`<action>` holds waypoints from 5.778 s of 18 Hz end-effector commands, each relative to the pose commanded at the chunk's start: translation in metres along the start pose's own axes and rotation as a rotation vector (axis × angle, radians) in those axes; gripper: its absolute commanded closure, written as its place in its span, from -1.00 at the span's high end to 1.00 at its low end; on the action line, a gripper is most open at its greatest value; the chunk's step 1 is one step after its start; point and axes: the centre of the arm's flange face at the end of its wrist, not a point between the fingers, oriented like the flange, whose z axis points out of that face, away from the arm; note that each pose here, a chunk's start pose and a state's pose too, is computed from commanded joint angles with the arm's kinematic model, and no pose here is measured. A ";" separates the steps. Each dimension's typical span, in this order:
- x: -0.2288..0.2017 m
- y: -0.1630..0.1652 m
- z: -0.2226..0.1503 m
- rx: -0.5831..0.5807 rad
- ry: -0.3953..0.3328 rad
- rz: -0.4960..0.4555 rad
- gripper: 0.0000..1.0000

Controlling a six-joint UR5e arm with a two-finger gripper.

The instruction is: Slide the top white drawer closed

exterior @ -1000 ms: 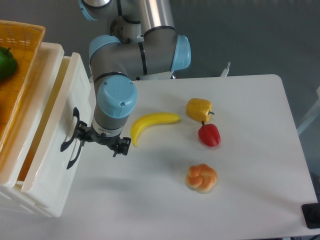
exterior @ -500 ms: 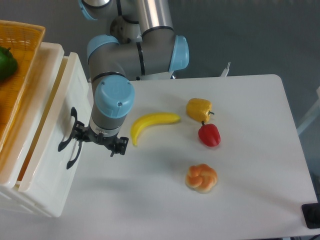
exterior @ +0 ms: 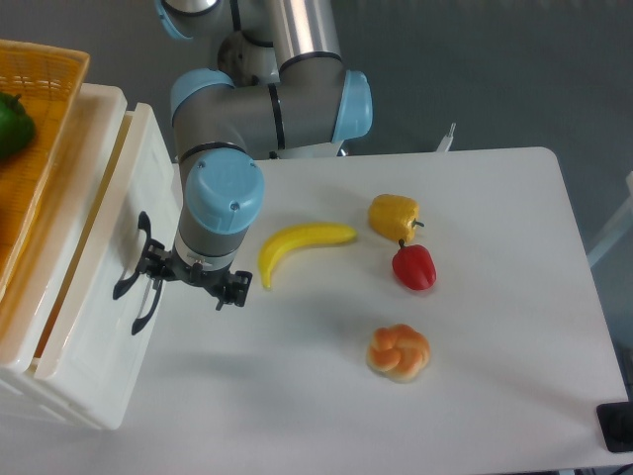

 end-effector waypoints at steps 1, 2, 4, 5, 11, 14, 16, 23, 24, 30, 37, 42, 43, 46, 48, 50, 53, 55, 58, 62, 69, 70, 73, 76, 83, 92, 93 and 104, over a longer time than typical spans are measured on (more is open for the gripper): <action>0.001 0.000 -0.001 0.002 0.001 -0.001 1.00; 0.000 0.000 0.000 0.001 0.001 0.000 1.00; 0.000 0.000 0.000 0.001 0.001 -0.002 1.00; 0.001 0.000 0.000 0.000 0.002 0.000 1.00; 0.001 0.000 0.001 0.001 0.006 -0.001 1.00; 0.002 0.000 0.000 0.003 0.007 0.000 1.00; 0.002 0.000 -0.001 0.004 0.007 0.000 1.00; 0.003 -0.001 -0.001 0.013 0.024 0.000 1.00; 0.003 -0.001 -0.001 0.013 0.024 0.000 1.00; 0.004 -0.001 -0.001 0.013 0.025 0.002 1.00; 0.006 -0.001 -0.003 0.020 0.031 0.003 1.00; 0.009 -0.002 -0.001 0.018 0.032 0.009 1.00; 0.010 -0.002 -0.001 0.018 0.032 0.011 1.00; 0.010 -0.002 -0.001 0.018 0.032 0.011 1.00; 0.010 -0.002 -0.001 0.018 0.032 0.011 1.00; 0.010 -0.002 -0.001 0.018 0.032 0.011 1.00; 0.010 -0.002 -0.001 0.018 0.032 0.011 1.00; 0.010 -0.002 -0.001 0.018 0.032 0.011 1.00; 0.010 -0.002 -0.001 0.018 0.033 0.011 1.00; 0.012 -0.002 -0.001 0.021 0.039 0.012 1.00; 0.010 -0.002 -0.002 0.020 0.033 0.013 1.00; 0.007 -0.002 -0.002 0.020 0.029 0.015 1.00; -0.003 -0.006 -0.011 0.036 0.018 0.011 1.00; -0.022 -0.006 -0.022 0.056 0.008 0.011 1.00; -0.091 0.019 -0.065 0.037 -0.139 0.108 1.00; -0.186 0.087 -0.134 -0.047 -0.309 0.236 1.00; -0.196 0.095 -0.140 -0.057 -0.318 0.262 1.00; -0.298 0.214 -0.215 -0.111 -0.387 0.412 1.00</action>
